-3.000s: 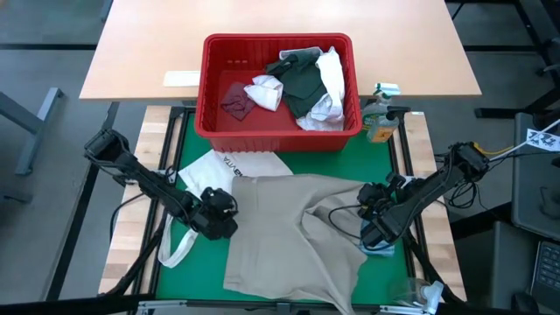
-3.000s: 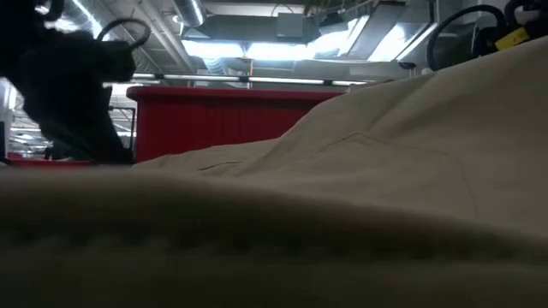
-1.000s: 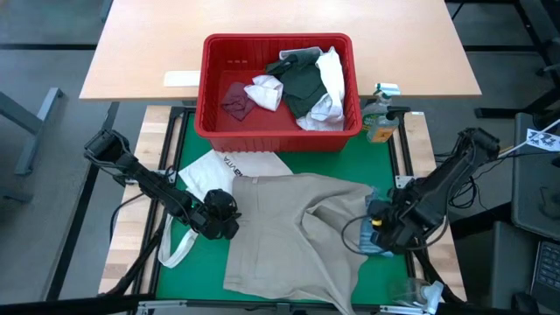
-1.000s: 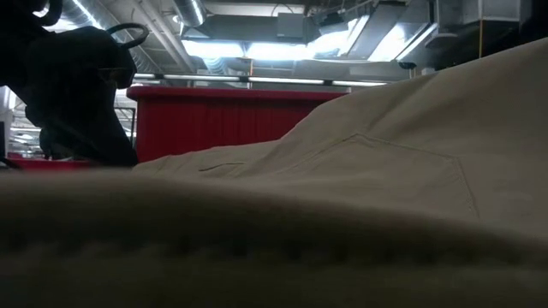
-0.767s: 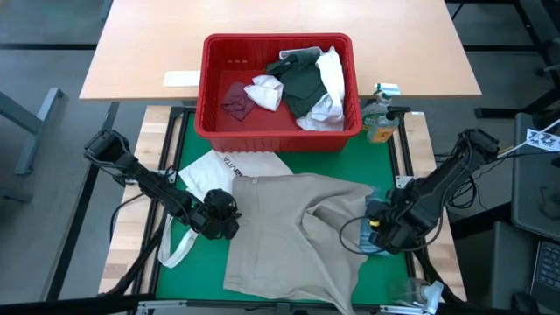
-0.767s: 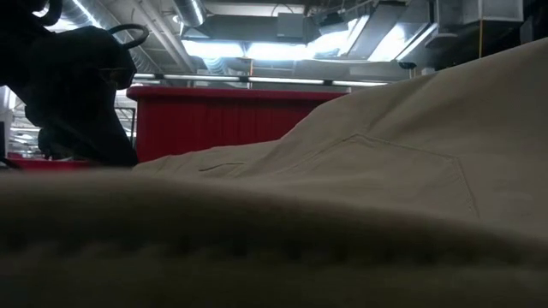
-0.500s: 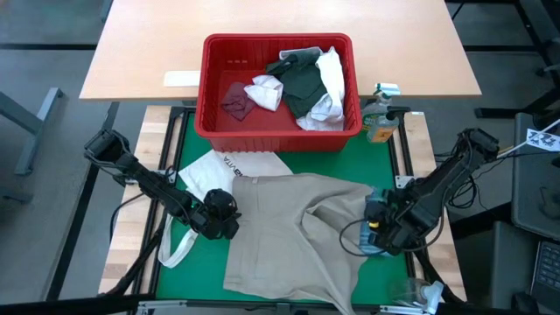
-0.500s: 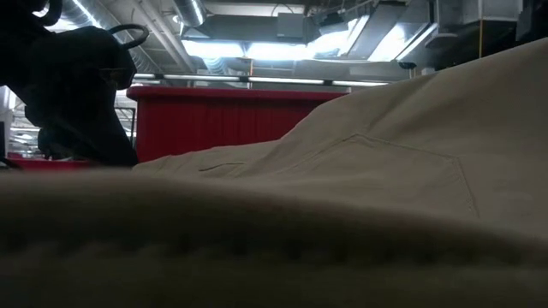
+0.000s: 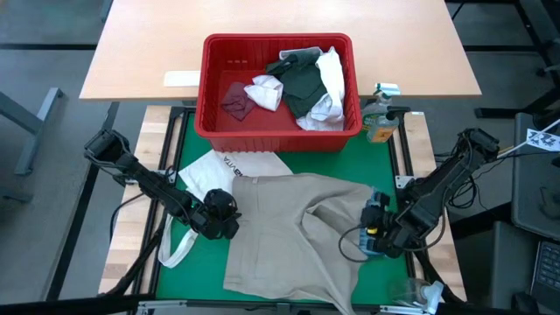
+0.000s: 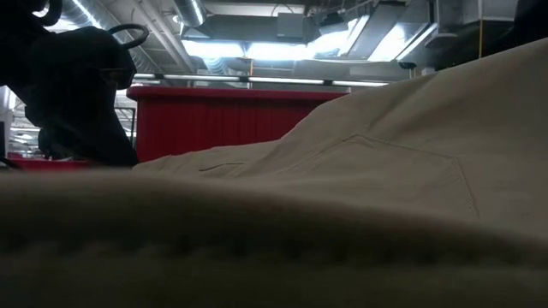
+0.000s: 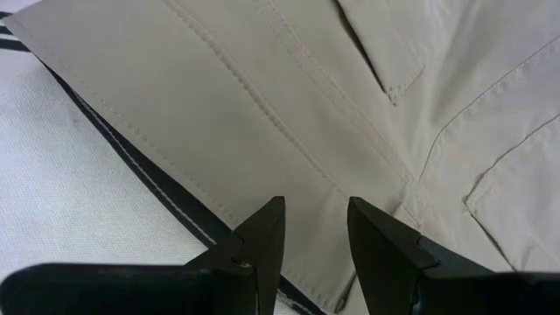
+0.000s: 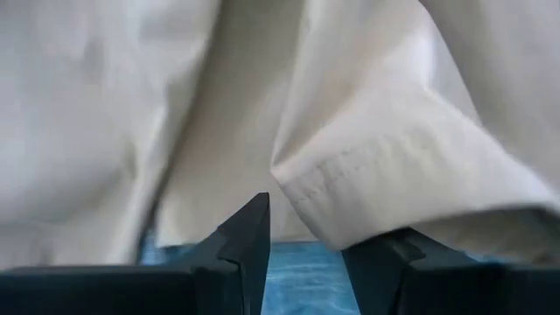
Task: Fold Laundry from Bin
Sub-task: Fold the brown shorts
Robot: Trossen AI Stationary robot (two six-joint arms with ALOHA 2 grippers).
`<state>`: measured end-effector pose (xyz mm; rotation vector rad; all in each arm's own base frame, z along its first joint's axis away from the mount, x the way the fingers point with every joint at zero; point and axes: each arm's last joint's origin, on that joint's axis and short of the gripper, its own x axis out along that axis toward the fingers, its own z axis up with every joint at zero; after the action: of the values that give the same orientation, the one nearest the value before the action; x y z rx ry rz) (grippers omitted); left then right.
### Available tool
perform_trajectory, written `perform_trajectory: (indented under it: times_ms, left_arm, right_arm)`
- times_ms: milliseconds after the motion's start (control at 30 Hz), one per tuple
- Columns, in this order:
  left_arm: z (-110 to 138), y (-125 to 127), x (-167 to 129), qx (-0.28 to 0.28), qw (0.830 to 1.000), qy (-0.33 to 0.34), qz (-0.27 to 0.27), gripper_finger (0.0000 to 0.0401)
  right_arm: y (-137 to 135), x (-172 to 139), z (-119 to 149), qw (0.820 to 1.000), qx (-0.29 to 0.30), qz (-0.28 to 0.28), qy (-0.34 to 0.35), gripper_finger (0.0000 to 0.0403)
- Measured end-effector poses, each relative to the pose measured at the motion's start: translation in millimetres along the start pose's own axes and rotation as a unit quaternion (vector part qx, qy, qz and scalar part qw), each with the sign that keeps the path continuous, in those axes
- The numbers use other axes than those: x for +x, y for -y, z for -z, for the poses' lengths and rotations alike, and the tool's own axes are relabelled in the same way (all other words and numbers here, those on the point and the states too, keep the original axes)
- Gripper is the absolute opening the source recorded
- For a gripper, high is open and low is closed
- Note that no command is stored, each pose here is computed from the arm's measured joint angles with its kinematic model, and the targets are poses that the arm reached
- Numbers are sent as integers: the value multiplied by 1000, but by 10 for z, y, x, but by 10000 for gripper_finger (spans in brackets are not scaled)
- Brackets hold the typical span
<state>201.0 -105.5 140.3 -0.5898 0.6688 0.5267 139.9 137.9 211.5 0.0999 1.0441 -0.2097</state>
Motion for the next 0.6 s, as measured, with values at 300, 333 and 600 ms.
perform_trajectory:
  times_ms: [300, 333, 600]
  left_arm:
    - [1, 0, 0, 0, 1000, 0, 0, 121]
    - [0, 0, 0, 0, 1000, 0, 0, 121]
    - [-10, 61, -2, -6, 999, -10, 33, 121]
  right_arm:
    - [-59, -3, -27, 999, 25, -35, 1, 56]
    - [-68, -4, -30, 999, 26, -42, -2, 31]
    - [-148, -222, -149, 993, 28, -101, -62, 15]
